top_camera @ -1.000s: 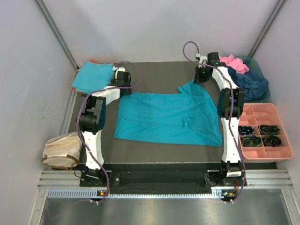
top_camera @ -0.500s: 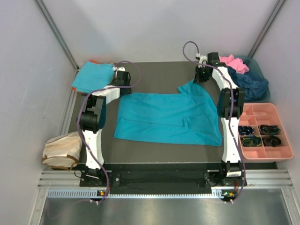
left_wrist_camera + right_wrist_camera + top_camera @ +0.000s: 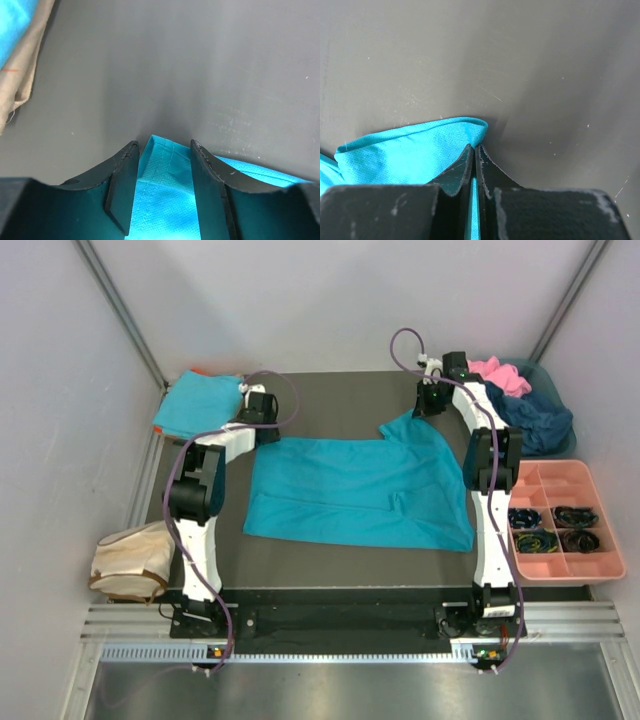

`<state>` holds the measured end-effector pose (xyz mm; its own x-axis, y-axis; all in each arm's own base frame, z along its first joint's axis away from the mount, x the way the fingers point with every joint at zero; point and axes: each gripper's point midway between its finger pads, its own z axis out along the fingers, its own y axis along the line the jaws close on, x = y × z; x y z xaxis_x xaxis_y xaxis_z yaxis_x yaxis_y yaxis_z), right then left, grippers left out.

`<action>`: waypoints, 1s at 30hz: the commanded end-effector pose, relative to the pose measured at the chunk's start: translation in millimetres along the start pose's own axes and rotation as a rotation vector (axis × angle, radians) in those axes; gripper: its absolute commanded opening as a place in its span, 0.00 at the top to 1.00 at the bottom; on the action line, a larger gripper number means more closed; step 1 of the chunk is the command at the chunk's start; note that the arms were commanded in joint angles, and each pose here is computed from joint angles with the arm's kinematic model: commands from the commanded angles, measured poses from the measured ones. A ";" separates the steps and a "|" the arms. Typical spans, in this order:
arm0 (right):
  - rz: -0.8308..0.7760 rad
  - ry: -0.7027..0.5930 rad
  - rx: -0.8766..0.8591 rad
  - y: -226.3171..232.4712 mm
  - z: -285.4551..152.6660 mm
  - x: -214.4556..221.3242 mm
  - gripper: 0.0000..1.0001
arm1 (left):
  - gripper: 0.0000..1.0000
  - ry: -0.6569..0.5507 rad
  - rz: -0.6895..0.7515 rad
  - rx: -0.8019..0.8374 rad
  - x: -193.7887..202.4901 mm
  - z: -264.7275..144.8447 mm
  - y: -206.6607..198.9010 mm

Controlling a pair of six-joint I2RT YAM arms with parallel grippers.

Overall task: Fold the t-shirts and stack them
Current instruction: Fold the tshirt

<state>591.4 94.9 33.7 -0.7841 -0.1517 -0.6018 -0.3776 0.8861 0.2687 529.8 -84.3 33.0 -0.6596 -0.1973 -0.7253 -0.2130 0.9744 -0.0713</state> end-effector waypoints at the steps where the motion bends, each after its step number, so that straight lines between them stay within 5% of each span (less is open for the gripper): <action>1: 0.000 0.046 0.008 -0.7 9.9 16.6 1.00 | 0.50 0.028 -0.010 -0.019 5.1 -11.9 7.8; 7: 0.001 0.049 0.009 -1.1 10.4 17.6 1.00 | 0.53 0.032 -0.007 -0.034 7.0 -13.2 11.2; 9: 0.001 0.047 0.009 -1.2 10.5 17.3 1.00 | 0.64 0.032 -0.005 -0.035 6.5 -12.6 11.2; 10: 0.001 0.047 0.009 -1.2 10.5 17.3 1.00 | 0.74 0.032 -0.005 -0.035 6.3 -11.8 10.9; 11: 0.000 0.048 0.008 -0.4 10.8 17.2 1.00 | 0.94 0.034 -0.005 -0.042 6.9 -11.6 12.1; 12: 0.000 0.048 0.008 -0.3 10.8 17.2 1.00 | 0.99 0.032 -0.007 -0.043 5.6 -11.0 11.8; 21: 0.000 0.050 0.032 -5.0 9.9 17.8 1.00 | 1.00 0.023 -0.008 -0.053 1.5 -12.1 12.9; 30: 0.010 -0.092 0.109 0.5 -33.1 -29.0 1.00 | 1.00 0.002 -0.028 -0.028 -6.6 -25.7 9.4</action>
<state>591.8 91.3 34.3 -0.7809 -0.1306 -0.6109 -0.3494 0.9020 0.2537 523.3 -80.8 33.5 -0.6647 -0.2105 -0.7168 -0.2371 0.9693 -0.0647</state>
